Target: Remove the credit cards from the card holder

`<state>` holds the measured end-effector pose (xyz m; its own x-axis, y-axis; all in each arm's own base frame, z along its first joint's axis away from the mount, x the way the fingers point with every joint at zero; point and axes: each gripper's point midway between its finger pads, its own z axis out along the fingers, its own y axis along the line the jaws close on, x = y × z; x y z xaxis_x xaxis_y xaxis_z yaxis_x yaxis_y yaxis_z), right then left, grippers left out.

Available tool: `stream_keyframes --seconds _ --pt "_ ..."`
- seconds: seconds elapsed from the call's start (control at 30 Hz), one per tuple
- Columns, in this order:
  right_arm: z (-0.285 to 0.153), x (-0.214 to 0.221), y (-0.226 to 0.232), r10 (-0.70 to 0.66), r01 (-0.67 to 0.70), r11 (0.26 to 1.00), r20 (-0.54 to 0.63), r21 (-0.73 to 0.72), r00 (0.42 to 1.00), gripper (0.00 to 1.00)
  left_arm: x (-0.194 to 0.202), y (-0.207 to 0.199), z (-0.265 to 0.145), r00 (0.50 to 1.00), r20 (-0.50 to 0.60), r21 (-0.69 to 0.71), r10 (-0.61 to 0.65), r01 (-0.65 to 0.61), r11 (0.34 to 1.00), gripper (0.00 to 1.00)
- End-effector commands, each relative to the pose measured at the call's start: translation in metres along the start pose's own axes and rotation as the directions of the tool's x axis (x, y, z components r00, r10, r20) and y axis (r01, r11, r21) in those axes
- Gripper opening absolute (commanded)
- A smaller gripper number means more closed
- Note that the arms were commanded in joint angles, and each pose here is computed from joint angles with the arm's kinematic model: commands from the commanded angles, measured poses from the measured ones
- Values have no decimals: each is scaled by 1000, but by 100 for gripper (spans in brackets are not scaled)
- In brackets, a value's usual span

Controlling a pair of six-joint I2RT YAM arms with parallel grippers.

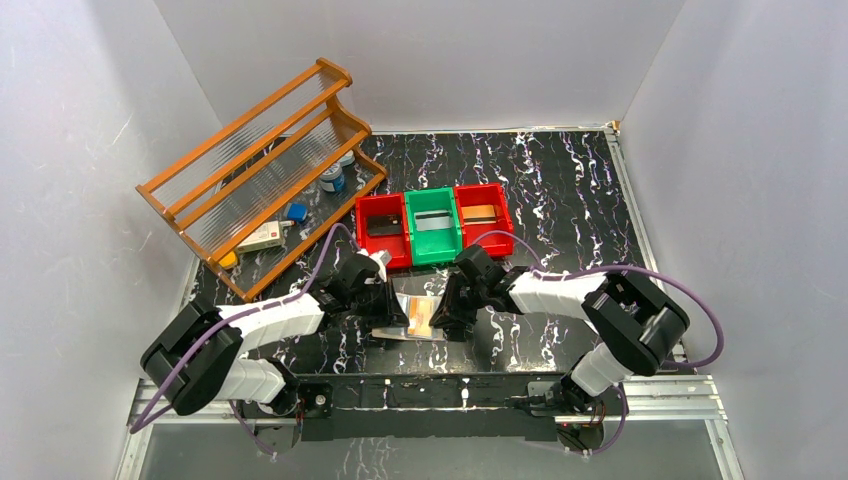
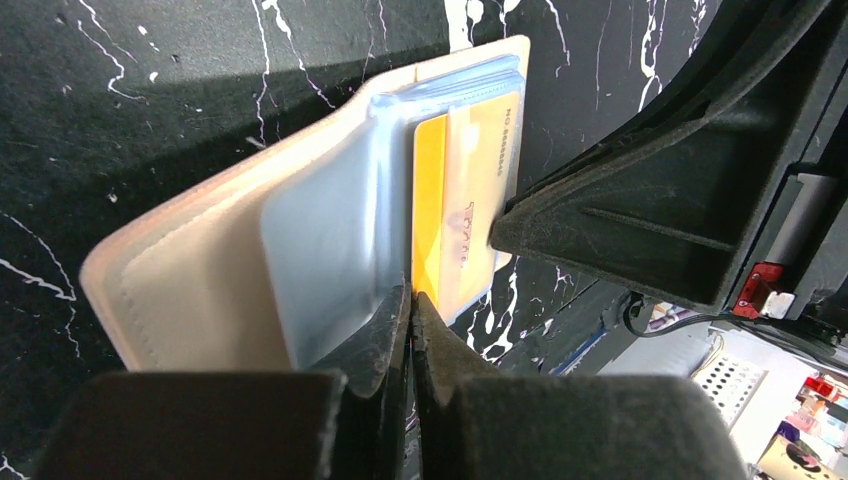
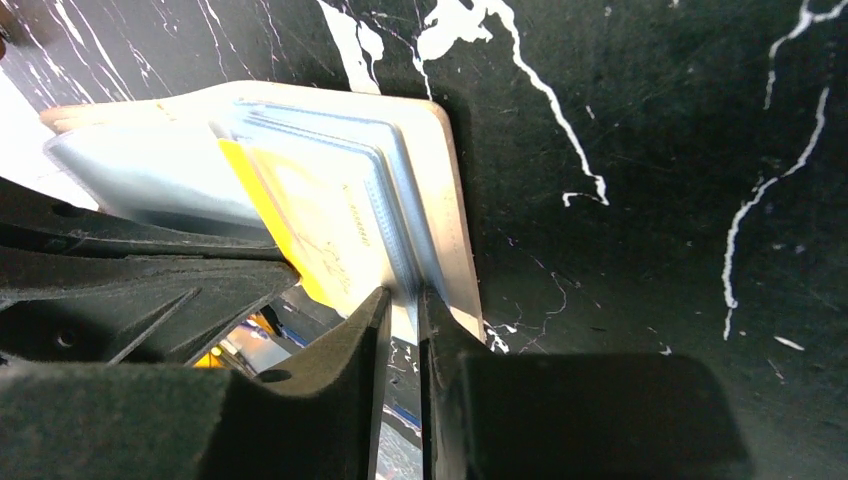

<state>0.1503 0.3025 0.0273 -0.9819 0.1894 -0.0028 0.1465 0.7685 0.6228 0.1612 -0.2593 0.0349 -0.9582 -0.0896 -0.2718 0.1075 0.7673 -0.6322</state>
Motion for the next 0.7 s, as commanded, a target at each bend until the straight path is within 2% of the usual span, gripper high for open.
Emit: stream_keyframes --seconds 0.0,0.3,0.67 --pt "-4 -9 -4 -29 26 998 55 58 998 25 -2 -10 -6 1000 10 19 16 -16 1000 0" --pt "-18 -16 21 -58 58 998 94 -7 994 31 -3 -14 -8 1000 18 38 15 -16 999 0" --pt "-7 -6 43 -68 69 988 17 -137 998 31 -2 -22 -3 1000 6 93 -2 1 996 0"
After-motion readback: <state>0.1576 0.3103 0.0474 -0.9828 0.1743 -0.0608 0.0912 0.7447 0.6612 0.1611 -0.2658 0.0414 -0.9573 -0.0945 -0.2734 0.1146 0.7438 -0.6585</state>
